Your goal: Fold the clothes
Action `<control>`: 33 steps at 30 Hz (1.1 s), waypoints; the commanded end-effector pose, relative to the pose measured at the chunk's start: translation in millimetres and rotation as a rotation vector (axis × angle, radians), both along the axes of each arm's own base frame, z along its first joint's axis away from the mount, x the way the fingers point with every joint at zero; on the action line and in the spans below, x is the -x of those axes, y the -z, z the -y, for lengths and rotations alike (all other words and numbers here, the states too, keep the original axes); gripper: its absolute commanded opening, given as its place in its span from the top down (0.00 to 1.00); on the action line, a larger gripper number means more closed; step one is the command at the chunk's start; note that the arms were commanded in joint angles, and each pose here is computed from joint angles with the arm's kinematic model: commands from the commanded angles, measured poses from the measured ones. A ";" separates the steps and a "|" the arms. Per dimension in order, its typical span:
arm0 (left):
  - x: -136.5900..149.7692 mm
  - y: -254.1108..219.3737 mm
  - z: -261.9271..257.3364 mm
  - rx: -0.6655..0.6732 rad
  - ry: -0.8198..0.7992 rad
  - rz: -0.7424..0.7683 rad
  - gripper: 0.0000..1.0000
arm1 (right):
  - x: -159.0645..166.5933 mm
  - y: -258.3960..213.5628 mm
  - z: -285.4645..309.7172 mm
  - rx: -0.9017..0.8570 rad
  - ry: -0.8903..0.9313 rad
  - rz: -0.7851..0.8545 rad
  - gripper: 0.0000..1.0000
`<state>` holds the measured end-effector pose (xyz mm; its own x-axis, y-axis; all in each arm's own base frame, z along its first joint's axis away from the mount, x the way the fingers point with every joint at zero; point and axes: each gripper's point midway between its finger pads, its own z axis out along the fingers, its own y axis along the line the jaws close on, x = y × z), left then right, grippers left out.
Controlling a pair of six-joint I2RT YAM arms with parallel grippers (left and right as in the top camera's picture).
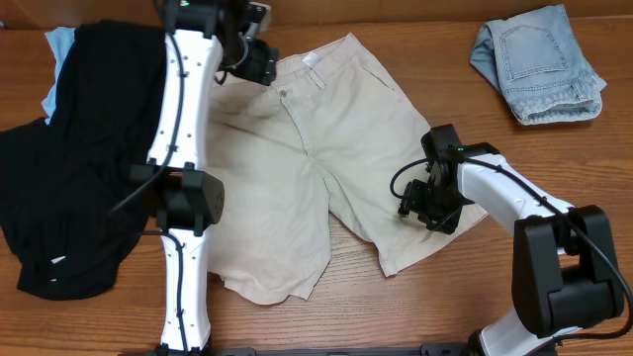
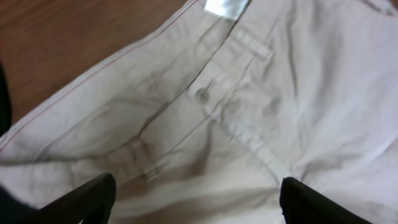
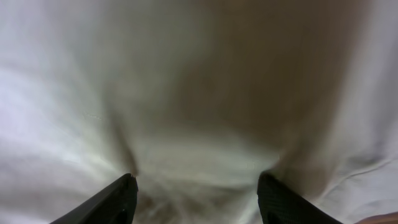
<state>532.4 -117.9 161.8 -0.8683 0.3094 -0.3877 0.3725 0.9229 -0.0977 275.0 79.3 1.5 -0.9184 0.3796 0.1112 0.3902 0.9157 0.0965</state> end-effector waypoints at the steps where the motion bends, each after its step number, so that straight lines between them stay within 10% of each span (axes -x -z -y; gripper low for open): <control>1: -4.0 -17.6 24.6 -0.005 0.129 0.091 0.11 | -10.3 13.2 28.3 0.111 0.094 0.020 0.34; 22: -40.3 50.3 39.9 -0.059 0.185 0.159 0.00 | -103.4 49.7 54.2 0.073 0.201 0.315 0.38; 33: -39.3 99.8 18.4 -0.148 0.224 0.125 0.12 | -89.3 52.6 47.8 0.046 0.124 0.261 0.04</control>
<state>571.2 -147.4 65.6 -0.7342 0.5199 -0.4367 0.5532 0.8310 0.0592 412.6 43.8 8.8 -0.8221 0.4831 -0.3011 0.4029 0.8675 0.2919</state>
